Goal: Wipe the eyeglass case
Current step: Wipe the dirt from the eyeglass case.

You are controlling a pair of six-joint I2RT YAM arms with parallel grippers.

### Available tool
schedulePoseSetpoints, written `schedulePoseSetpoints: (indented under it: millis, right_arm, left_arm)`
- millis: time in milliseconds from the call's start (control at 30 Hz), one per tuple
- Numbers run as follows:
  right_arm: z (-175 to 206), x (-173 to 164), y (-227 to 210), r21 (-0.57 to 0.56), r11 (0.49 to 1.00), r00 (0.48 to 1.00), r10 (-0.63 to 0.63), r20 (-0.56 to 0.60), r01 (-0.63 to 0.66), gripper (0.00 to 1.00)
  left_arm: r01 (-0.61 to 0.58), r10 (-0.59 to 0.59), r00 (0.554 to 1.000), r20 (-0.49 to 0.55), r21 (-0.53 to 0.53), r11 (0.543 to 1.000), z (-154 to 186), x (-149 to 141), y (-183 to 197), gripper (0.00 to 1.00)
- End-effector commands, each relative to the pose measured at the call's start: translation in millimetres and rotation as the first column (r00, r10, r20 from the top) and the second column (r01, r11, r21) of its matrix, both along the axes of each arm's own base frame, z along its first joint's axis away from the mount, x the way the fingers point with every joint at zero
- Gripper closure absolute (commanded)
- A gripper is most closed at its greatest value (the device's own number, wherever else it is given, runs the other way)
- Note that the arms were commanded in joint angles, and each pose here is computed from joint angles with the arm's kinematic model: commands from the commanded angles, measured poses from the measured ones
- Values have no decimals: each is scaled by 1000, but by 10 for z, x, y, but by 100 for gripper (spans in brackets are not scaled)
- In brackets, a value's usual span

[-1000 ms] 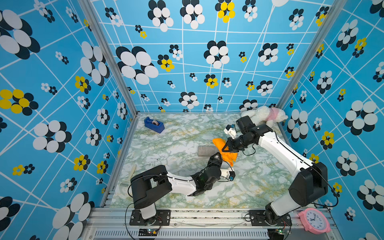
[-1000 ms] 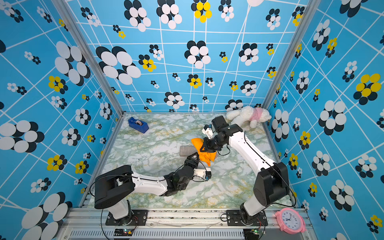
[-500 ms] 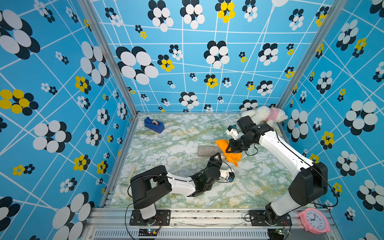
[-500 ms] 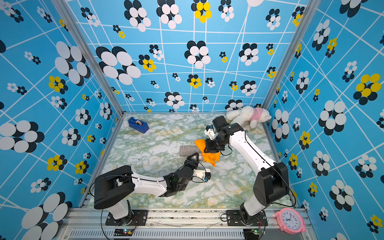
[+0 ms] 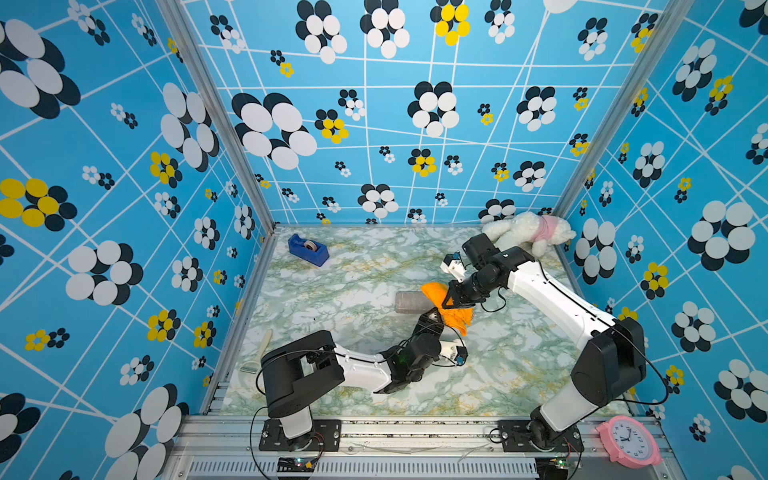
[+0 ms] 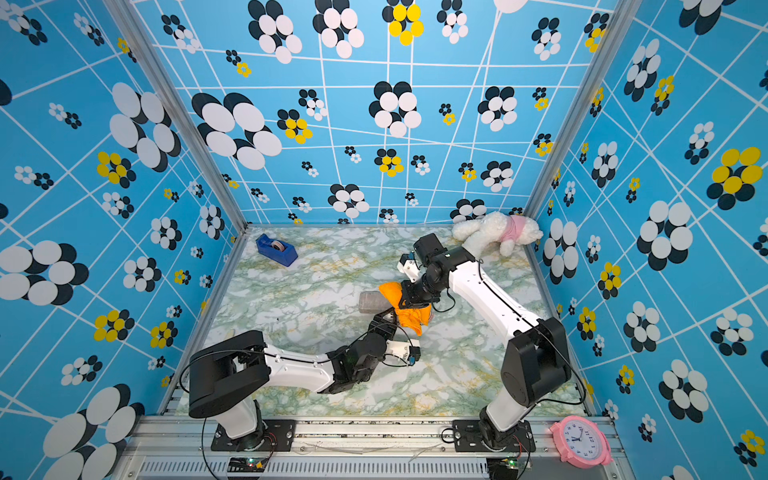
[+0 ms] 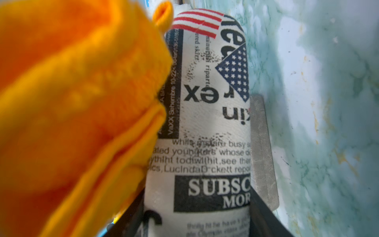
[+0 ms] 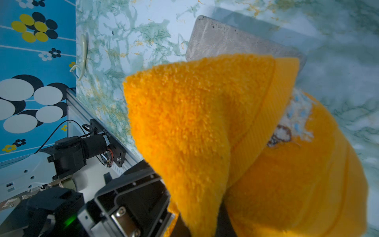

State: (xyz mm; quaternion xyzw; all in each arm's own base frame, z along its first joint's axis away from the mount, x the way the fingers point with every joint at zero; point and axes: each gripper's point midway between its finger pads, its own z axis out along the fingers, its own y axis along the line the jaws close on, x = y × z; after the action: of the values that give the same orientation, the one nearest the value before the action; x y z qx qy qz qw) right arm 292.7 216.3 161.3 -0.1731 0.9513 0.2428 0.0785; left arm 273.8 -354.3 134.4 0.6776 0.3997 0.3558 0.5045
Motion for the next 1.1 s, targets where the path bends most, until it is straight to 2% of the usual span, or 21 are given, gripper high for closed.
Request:
schedulePoseSetpoints:
  millis: [0, 100, 267, 433, 500, 567, 700, 800, 900, 1000, 1067]
  right_arm:
    - [-424, -68, -639, -214, 973, 993, -105, -59, 90, 100]
    - [-381, -42, -753, -204, 968, 987, -157, -21, 149, 100]
    - [-443, -75, -816, -229, 962, 987, -158, -31, 147, 100]
    - [-366, -19, -927, -240, 951, 981, -191, 34, 194, 100]
    - [-266, 26, -944, -208, 954, 975, -199, 94, 215, 100]
    - [-142, 60, -945, -168, 955, 962, -217, 166, 244, 100]
    - [170, 29, -910, -51, 962, 934, -245, 262, 267, 100]
    - [345, -29, -892, 81, 959, 922, -284, 264, 272, 100]
    - [533, -55, -826, 233, 939, 920, -308, 242, 253, 100]
    - [805, -89, -670, 364, 912, 925, -290, 246, 189, 100]
    - [1002, -100, -579, 439, 887, 922, -281, 268, 143, 100]
  left_arm:
    - [-62, 113, 987, 111, -392, 918, 1010, 155, 93, 79]
    - [-77, 122, 989, 84, -409, 909, 1015, 155, 170, 79]
    - [-84, 130, 988, 87, -408, 909, 989, 149, 228, 79]
    - [-104, 149, 986, 78, -412, 905, 969, 146, 323, 79]
    - [-129, 159, 986, 39, -412, 902, 923, 161, 378, 79]
    - [-167, 162, 986, -48, -433, 886, 858, 156, 446, 80]
    - [-239, 101, 953, -284, -507, 828, 721, 73, 527, 80]
    - [-276, 110, 940, -324, -529, 802, 735, 84, 585, 81]
    - [-288, 100, 929, -355, -531, 797, 709, 41, 620, 81]
    - [-299, 65, 911, -407, -544, 784, 701, -20, 639, 81]
    - [-325, 36, 890, -455, -575, 751, 734, -58, 656, 81]
